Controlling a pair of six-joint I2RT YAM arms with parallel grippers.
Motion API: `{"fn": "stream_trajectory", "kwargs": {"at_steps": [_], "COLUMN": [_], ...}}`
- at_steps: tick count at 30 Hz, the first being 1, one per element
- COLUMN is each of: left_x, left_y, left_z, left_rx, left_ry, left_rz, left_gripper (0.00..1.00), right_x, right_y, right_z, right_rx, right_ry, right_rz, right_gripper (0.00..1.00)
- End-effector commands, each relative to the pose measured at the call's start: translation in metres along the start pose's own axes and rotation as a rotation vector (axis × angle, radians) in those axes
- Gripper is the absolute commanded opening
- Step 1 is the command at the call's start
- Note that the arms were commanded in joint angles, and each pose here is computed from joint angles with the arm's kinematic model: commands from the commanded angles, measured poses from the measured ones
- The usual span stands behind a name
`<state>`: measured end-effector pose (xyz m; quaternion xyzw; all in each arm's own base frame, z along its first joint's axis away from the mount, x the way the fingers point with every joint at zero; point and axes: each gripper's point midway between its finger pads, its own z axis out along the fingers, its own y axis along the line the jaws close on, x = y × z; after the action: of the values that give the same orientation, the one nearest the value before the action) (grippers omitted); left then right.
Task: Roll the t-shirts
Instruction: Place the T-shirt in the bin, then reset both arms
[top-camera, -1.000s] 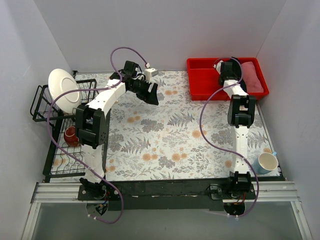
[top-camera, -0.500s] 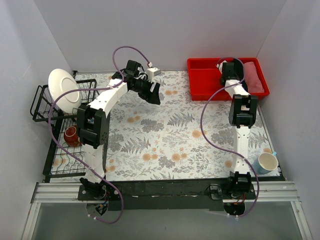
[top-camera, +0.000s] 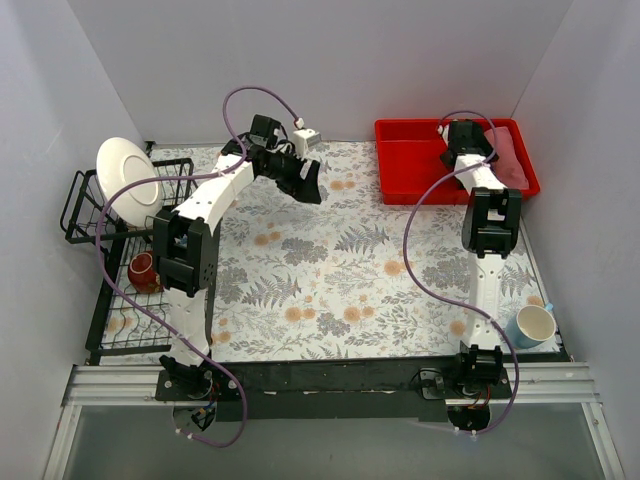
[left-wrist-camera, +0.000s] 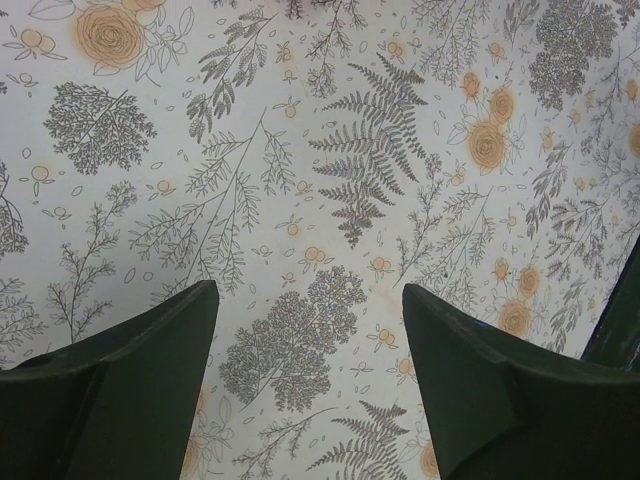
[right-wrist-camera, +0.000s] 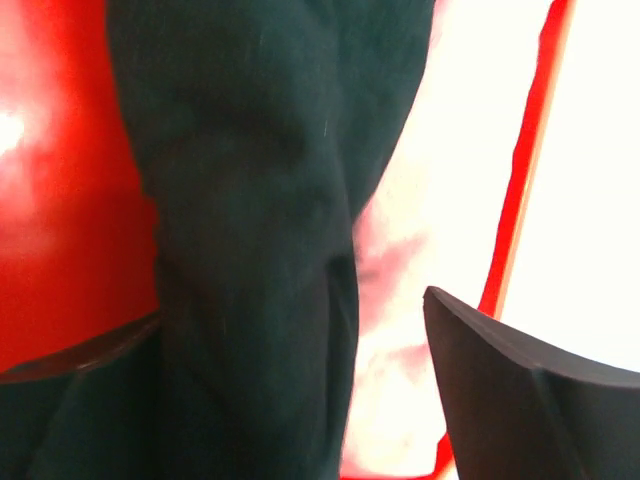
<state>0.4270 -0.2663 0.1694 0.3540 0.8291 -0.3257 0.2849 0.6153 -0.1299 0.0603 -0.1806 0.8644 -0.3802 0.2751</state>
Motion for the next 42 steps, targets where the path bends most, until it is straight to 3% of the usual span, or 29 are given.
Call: {"fn": "stream_trajectory", "kwargs": {"at_steps": [1,11,15,16,18,21,22,24,29,37,42], "left_x": [-0.033,-0.064,-0.068,-0.071,-0.073,-0.069,-0.074,-0.074,-0.061,-0.060,-0.051], "left_y": [-0.012,-0.001,0.003,0.000,-0.004,-0.014,-0.014,-0.015,-0.021,-0.009,-0.005], "left_z": [-0.016,-0.060,-0.088,-0.098,-0.106,-0.118,-0.123,-0.137,-0.151,-0.150,-0.142], "left_rx": [0.015,-0.035,-0.101,-0.118,-0.129,-0.148,-0.176,-0.242,-0.288,-0.354,-0.347], "left_ry": [-0.070,-0.166,-0.193,-0.203,-0.210,-0.228,-0.252,-0.274,-0.270,-0.272,-0.251], "left_rz": [0.090,0.152,0.181,0.192,0.196,0.165,0.155,0.123,0.136,0.007,-0.040], "left_gripper": [0.74,0.77,0.80,0.98,0.98,0.98,0.98,0.98,0.98,0.98,0.98], "right_x": [0.006,-0.001,-0.033,-0.043,-0.055,-0.076,-0.077,-0.078,-0.063,-0.050,-0.042], "right_y": [-0.003,-0.026,-0.059,-0.057,-0.066,-0.054,-0.034,-0.033,-0.001,0.026,0.023], "right_z": [-0.033,-0.129,-0.188,-0.202,-0.236,-0.299,-0.318,-0.351,-0.384,-0.447,-0.450], "right_rx": [-0.098,-0.343,-0.343,-0.391,-0.452,-0.679,-0.800,-0.864,-0.807,-0.915,-0.892], "right_ry": [0.024,-0.011,-0.158,-0.210,-0.299,-0.473,-0.493,-0.550,-0.447,-0.529,-0.555], "right_rz": [-0.004,0.039,0.158,0.182,0.242,0.323,0.354,0.373,0.424,0.399,0.389], "right_gripper": [0.99,0.98,0.99,0.99,0.99,0.99,0.99,0.99,0.99,0.99,0.99]}}
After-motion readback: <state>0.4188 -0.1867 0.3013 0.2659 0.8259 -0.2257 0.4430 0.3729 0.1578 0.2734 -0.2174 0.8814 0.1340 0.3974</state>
